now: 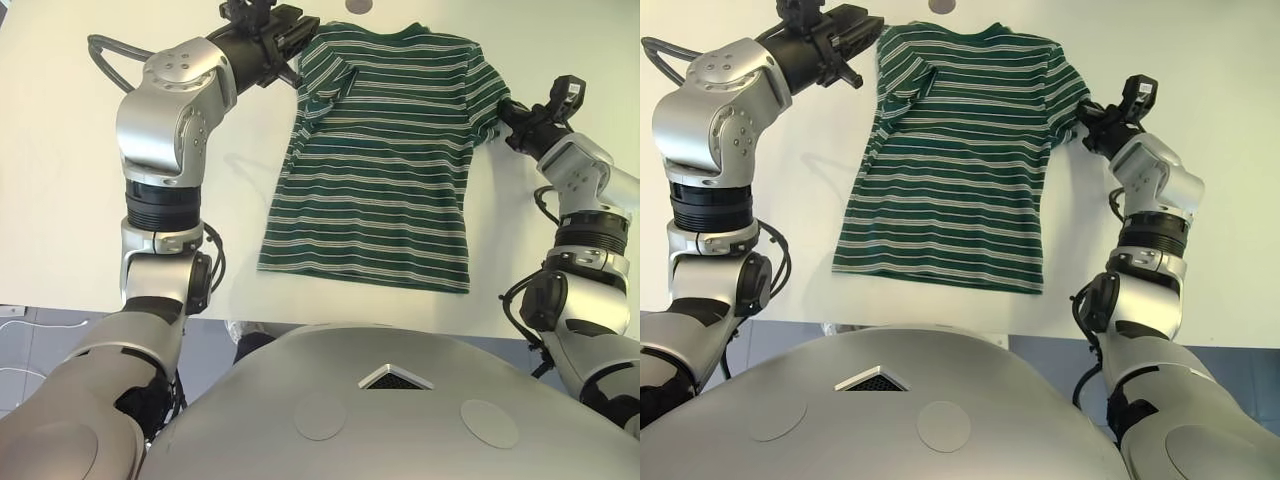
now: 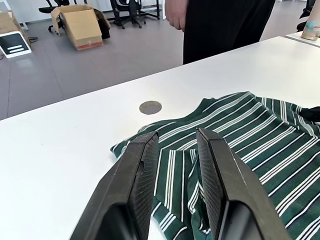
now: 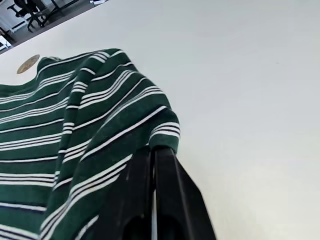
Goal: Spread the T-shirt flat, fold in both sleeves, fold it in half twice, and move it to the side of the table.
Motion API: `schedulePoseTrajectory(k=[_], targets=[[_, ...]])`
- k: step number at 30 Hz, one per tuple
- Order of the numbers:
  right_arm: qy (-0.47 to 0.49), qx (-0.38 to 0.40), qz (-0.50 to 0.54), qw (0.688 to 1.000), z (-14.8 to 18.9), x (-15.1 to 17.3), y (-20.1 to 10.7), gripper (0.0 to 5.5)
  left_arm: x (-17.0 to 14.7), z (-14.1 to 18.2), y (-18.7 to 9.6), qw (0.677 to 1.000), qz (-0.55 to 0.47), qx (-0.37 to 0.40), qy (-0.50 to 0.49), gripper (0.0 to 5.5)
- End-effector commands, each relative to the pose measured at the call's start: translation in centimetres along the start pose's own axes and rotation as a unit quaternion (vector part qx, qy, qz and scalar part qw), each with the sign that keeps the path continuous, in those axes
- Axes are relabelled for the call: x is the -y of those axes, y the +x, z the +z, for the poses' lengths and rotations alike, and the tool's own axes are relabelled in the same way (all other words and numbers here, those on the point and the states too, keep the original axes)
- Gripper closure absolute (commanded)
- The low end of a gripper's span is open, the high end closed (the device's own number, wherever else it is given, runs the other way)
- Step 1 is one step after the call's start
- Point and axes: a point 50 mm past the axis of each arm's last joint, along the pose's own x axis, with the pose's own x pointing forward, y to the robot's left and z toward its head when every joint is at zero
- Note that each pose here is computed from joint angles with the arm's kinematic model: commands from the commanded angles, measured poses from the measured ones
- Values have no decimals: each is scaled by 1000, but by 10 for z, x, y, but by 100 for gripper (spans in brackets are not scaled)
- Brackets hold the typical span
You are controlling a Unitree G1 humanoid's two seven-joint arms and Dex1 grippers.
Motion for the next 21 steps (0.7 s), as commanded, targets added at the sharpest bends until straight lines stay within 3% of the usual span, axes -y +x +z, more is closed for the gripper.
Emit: schedulePoseTrajectory(k=[1,5,8,13,17,21], targets=[[-118,49,29,991,19,-38,5,547,-12,-23,-18,999,28,-25,-8,412],[-164,64,67,982,16,-81,15,547,-8,-26,-14,1000,22,-19,-12,412],[-172,1,59,983,-11,-94,34,547,-3,-19,-10,1000,9,-2,-4,412],[-171,13,80,982,-10,-114,38,445,-5,-20,-15,1000,2,7,13,412],[-224,19,182,957,-12,-120,-9,360,-4,-31,-29,997,-10,3,77,412],[-407,57,256,875,11,-91,-69,330,-14,-44,-69,964,-34,-9,263,349]])
